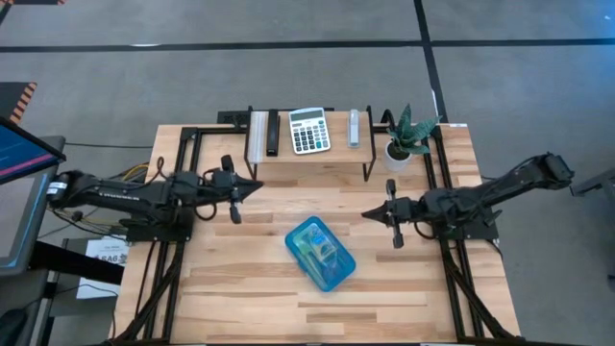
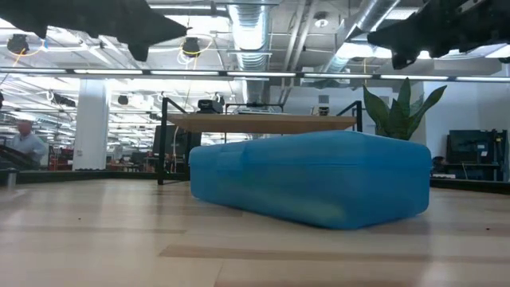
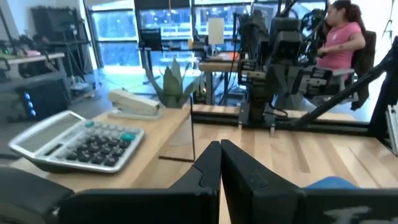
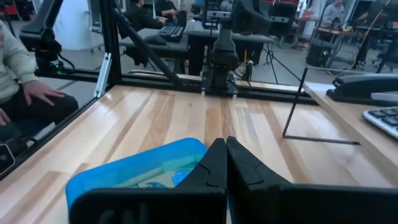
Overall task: Pack school essentials
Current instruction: Return to Home Position
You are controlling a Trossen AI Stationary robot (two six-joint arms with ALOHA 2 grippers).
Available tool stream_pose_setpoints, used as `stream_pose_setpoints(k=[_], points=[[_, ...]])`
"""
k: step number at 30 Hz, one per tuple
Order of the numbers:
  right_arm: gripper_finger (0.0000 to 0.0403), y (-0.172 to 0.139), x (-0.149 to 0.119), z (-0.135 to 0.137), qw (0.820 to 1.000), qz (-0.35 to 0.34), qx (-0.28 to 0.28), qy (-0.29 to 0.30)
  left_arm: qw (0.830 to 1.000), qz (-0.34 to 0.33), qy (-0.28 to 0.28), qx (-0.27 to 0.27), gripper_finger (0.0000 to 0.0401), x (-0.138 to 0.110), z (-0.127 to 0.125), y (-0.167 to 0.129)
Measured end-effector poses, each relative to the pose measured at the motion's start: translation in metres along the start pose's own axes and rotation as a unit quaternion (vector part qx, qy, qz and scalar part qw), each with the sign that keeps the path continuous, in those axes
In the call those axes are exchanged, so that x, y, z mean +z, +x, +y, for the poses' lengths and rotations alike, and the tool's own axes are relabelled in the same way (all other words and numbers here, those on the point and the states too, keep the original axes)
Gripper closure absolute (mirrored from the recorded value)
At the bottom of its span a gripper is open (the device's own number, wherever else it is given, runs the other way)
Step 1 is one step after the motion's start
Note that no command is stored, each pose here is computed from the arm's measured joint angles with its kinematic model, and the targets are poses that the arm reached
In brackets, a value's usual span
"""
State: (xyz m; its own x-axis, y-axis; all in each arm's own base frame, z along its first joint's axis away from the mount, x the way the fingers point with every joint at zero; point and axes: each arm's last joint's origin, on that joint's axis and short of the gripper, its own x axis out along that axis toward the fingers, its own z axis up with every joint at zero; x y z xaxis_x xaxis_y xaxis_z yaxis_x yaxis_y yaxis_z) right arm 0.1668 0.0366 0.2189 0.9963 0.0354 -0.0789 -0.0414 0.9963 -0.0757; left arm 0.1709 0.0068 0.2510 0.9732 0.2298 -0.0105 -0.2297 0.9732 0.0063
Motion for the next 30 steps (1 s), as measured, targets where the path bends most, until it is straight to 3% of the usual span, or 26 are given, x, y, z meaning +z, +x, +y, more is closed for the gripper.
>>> stream_pose_setpoints(k=[8, 23, 30], points=[[0.0394, -0.017, 0.006, -0.006, 1.0, -0.006, -0.006, -0.013, 1.0, -0.006, 0.008, 0.001, 0.0401, 0.008, 0.007, -0.029], [0.0394, -0.055, 0.016, -0.021, 0.998, -0.045, -0.041, -0.021, 0.996, -0.083, -0.019, 0.008, 0.0401, -0.021, 0.017, -0.072], [0.0394, -0.077, 0.018, -0.026, 0.996, -0.075, -0.052, -0.022, 0.997, -0.069, -0.01, 0.009, 0.0401, -0.028, 0.021, -0.086]])
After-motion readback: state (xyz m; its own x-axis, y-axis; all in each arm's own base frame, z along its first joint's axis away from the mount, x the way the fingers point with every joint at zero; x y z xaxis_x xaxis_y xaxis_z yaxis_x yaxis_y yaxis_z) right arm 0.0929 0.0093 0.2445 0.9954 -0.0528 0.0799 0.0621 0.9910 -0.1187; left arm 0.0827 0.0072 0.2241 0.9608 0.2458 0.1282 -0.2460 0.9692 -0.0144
